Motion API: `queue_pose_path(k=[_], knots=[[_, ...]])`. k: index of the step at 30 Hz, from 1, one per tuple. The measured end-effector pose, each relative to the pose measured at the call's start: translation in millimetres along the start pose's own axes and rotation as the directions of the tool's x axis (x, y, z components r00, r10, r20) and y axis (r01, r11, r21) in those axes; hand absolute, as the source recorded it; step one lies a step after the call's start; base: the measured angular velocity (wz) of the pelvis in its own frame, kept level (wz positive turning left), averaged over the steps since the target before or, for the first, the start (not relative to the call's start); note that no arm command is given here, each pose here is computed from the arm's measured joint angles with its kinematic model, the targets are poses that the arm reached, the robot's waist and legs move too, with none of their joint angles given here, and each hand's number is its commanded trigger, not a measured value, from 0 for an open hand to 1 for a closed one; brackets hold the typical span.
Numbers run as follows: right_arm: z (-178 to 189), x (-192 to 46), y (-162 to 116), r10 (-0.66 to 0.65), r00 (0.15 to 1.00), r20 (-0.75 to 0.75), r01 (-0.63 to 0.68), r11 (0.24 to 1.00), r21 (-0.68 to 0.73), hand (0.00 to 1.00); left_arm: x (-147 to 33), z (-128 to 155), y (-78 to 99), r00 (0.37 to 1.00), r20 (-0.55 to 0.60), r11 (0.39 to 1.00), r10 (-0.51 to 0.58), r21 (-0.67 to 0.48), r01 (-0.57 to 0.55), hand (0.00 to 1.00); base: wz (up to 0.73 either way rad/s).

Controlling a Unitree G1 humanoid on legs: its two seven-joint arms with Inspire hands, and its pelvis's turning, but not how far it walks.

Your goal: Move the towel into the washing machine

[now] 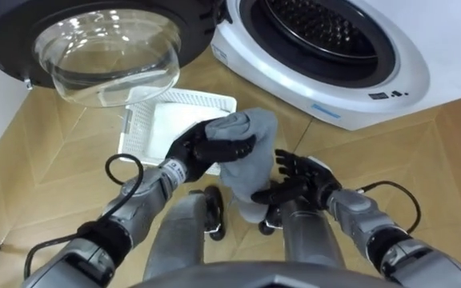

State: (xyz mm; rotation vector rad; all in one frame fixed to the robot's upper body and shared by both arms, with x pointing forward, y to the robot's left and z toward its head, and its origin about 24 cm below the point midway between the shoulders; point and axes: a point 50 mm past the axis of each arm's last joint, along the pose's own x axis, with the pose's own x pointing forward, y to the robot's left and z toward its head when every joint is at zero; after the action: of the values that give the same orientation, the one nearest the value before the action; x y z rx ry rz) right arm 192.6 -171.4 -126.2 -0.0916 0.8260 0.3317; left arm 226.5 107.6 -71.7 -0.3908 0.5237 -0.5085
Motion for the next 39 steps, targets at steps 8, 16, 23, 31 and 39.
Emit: queue_pose_path(k=[8,16,23,31,39], knots=[[1,3,8,0.017,1.0,-0.014,-0.017,1.0,-0.018,0.0,10.8,25,-17.6,0.984,0.133,0.985,-0.117,-0.112,0.133,1.0,0.0],[2,4,11,0.023,1.0,-0.007,-0.023,1.0,-0.008,1.0,16.4,42,-35.9,0.956,0.213,0.967,-0.2,-0.117,0.228,1.0,0.03],[5,5,10,0.012,1.0,0.0,-0.012,1.0,-0.013,1.0,27.0,65,-50.6,0.921,0.298,0.939,-0.25,-0.157,0.305,1.0,0.05],[13,8,9,-0.021,1.0,0.014,0.022,0.999,-0.041,1.0,32.3,68,-61.3,0.906,0.334,0.914,-0.261,-0.217,0.344,0.5,0.0],[12,8,5,-0.037,0.999,-0.01,0.036,0.999,-0.034,1.0,29.7,62,-57.3,0.91,0.325,0.913,-0.256,-0.229,0.339,0.0,0.0]])
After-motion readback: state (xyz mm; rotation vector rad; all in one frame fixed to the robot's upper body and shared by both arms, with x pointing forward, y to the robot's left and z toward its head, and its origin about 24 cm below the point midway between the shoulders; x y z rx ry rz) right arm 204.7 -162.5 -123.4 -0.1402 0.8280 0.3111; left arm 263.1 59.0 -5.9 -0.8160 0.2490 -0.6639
